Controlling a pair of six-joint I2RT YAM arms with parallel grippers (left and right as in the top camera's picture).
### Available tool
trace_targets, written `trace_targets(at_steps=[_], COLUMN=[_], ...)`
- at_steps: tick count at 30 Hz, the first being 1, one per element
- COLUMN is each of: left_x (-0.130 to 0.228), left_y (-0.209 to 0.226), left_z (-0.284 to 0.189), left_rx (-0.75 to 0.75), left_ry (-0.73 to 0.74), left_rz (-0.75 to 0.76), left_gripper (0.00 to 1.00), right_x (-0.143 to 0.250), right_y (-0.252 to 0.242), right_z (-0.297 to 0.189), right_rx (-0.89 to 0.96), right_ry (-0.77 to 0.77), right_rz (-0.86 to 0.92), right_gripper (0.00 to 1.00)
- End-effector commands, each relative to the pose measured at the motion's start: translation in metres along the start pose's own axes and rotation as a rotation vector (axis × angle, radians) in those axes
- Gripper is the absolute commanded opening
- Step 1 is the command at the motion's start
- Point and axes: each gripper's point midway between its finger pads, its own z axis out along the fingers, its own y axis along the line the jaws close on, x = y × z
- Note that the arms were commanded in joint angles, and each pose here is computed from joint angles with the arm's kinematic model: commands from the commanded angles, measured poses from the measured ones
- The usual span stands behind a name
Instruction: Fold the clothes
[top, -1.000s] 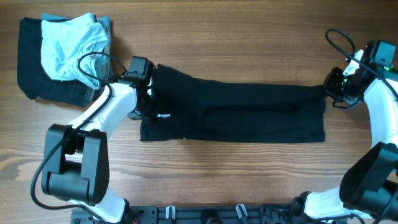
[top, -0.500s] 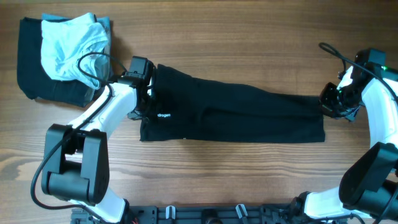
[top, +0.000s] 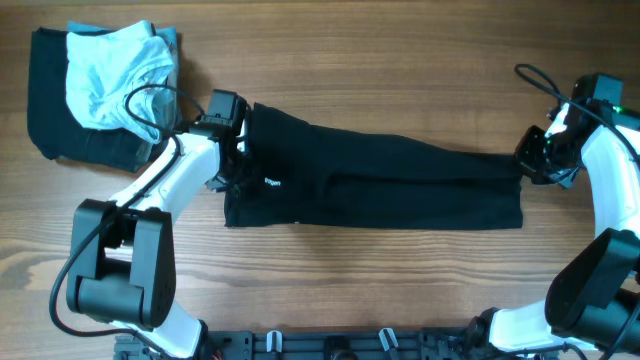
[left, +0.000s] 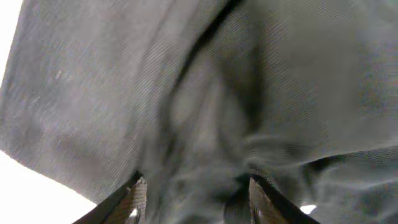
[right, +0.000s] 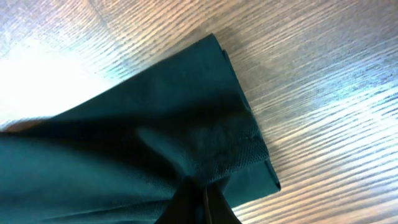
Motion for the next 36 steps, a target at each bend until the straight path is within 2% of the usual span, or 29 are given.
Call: trace_targets(at_steps=[1,5,6,9,14,18,26,28,29,31,33,34,36], left_x=[0.003,0.012,0.014,0.006,-0.011,-0.008,0.008,0.01,0.011,0.012,0.013,0.012,0.005], left_y=[-0.013,-0.009,-0.008,-0.007,-0.019,-0.024,-0.022,-0.023,-0.023,-0.024,-0.026,-0.026,-0.024], left_z=[-0.002,-0.006,-0.008,-0.029,-0.051,-0.034,-0.001,0.004,0.007,0.009,0.008,0.006,-0.006], left_rx=[0.083,0.066,0.062,0.057,0.092,0.089,0.06,0.056,0.053,0.059,0.069,0.07,0.074], left_ry=[0.016,0.064,0.075,0.075,0.011,0.018,0.104,0.118,0.124,0.133,0.135,0.131,0.115], left_rz=[-0.004,-0.014,-0.018,-0.032,-0.012,0.008,0.015,0.019,0.021,0.02,0.02,0.02,0.007], left_gripper=[0.49,0.07,0.04,0.07,0.26,0.37,0.5,0.49,0.43,0.29,0.08,0.04,0.04], right_x=[0.0,0.0,0.0,0.0,0.002,0.002,-0.002,-0.002,-0.002,-0.002,-0.001,-0.001,-0.003], right_y=[0.002,0.002,0.002,0.003,0.005,0.005,0.005,0.005,0.005,0.005,0.005,0.005,0.006], right_z=[0.001,0.001,0.001,0.001,0.001,0.001,0.001,0.001,0.001,0.001,0.001,0.001,0.001], right_rx=[-0.009,-0.009,-0.009,-0.011,-0.022,-0.022,-0.025,-0.026,-0.025,-0.025,-0.025,-0.025,-0.026], right_ry=[-0.003,-0.003,-0.003,-0.003,0.007,0.006,-0.01,-0.009,-0.008,-0.007,-0.006,-0.006,-0.015], right_rz=[0.013,0.013,0.013,0.013,0.013,0.007,-0.016,-0.016,-0.015,-0.015,-0.015,-0.015,-0.016], right_gripper=[0.04,0.04,0.04,0.04,0.04,0.04,0.04,0.04,0.04,0.04,0.04,0.04,0.04])
